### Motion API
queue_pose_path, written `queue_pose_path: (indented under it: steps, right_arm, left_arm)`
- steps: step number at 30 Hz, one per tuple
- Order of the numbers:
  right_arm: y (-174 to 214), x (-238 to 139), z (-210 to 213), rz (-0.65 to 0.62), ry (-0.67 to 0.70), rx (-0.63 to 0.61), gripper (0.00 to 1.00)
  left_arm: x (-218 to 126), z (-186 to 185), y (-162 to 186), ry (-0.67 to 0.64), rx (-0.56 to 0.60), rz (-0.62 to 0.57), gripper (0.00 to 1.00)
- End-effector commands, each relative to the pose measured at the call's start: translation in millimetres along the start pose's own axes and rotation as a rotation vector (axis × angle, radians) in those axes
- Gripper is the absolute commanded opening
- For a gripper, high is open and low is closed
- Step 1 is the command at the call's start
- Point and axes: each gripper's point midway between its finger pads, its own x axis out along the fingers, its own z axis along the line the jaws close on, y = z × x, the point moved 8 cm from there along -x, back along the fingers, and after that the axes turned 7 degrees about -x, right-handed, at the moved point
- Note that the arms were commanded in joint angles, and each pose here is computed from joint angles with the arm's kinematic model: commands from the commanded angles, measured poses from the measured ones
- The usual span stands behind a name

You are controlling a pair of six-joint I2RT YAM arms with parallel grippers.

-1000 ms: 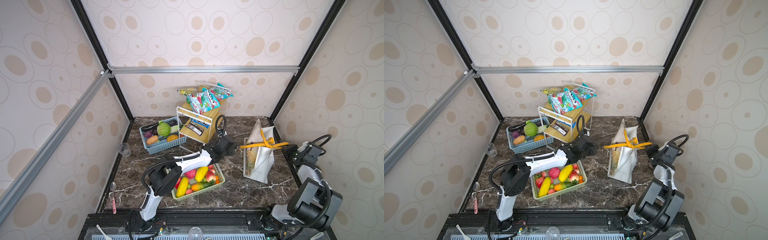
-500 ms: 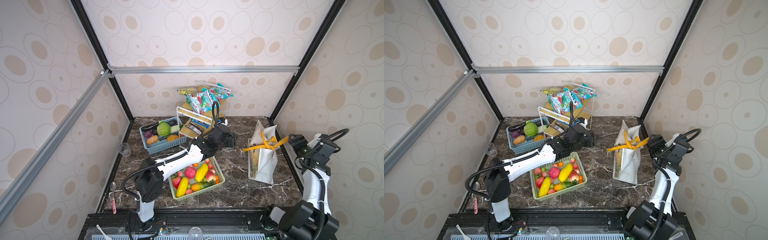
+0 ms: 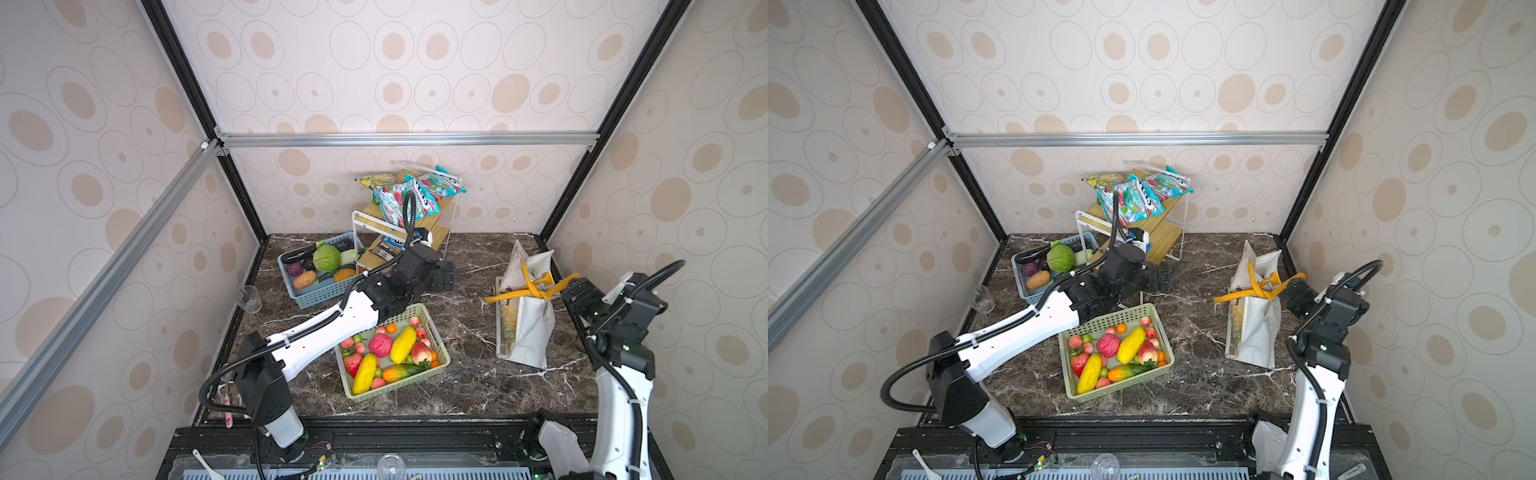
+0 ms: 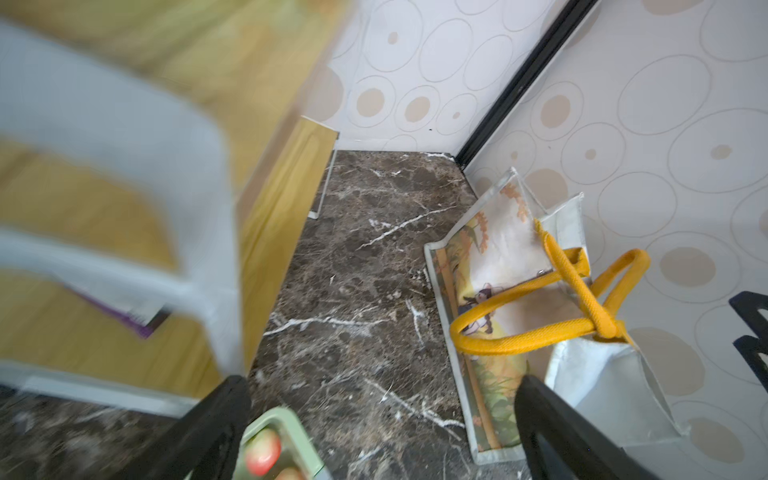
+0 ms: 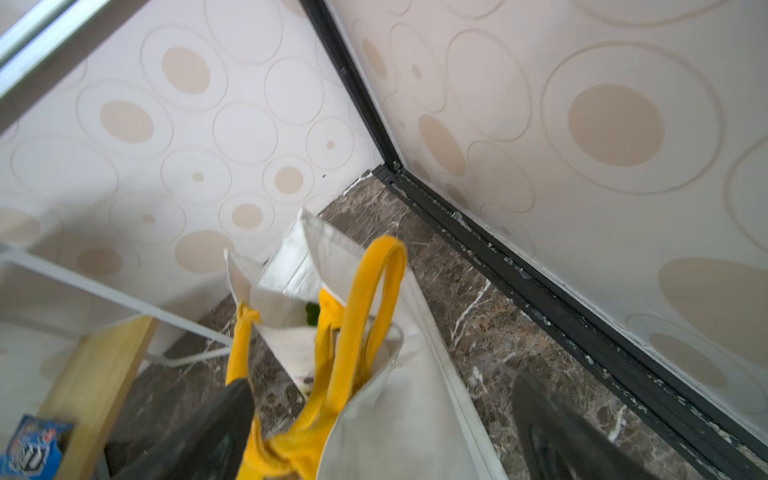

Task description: Place the food into the grocery bag and tie it

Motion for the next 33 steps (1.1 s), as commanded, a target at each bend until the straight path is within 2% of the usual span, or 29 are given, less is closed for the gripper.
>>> queue_pose_path:
  steps: [1,6,10,12,15,18,21,24,26,29,31,33]
  right_arm:
    - [35.7,1.1,-0.3,0.059,0.082,-0.109,1.00]
    - [79.0,25.8,28.3,0.041,0.068,-0.314,1.00]
    - [108.8,58.8,41.8,0.017,0.036,-0.381,1.00]
    - [122.6,75.8,46.7,-0.008,0.032,-0.422,1.00]
    - [137.3,96.8,50.3,-0.017,0.024,-0.464,1.00]
    - [147.9,111.6,52.5,-0.056,-0.006,-0.480,1.00]
    - [152.5,120.9,61.0,-0.082,-0.066,-0.530,1.00]
    - [165.4,131.9,65.6,-0.061,-0.124,-0.557,1.00]
    - [175.2,136.7,68.1,-0.105,-0.172,-0.581,1.00]
    - [173.8,140.7,70.5,-0.013,-0.135,-0.593,1.00]
    - [173.9,141.9,69.4,-0.060,-0.128,-0.590,1.00]
    - [173.4,141.8,69.3,-0.028,-0.118,-0.589,1.00]
  left_arm:
    - [-15.5,72.2,-14.1,-0.281,-0.001,-0.097,0.99]
    - [-37.6,152.9,-2.4,-0.498,-0.028,-0.189,0.99]
    - [-48.7,217.0,13.5,-0.683,-0.023,-0.226,0.99]
    - [-59.3,240.2,26.0,-0.750,0.028,-0.288,0.99]
    - [-79.9,262.6,41.9,-0.755,0.153,-0.451,0.98]
    - [-94.3,290.3,55.1,-0.739,0.187,-0.569,0.98]
    - [-93.7,309.7,74.8,-0.742,0.252,-0.554,0.99]
    - [-95.5,320.7,86.9,-0.719,0.262,-0.585,0.99]
    - [-94.0,327.1,90.4,-0.699,0.269,-0.608,0.99]
    - [-85.9,332.1,81.2,-0.678,0.277,-0.635,0.99]
    - [-77.7,334.6,75.0,-0.670,0.285,-0.642,0.99]
    - [-67.9,340.4,75.3,-0.641,0.275,-0.626,0.99]
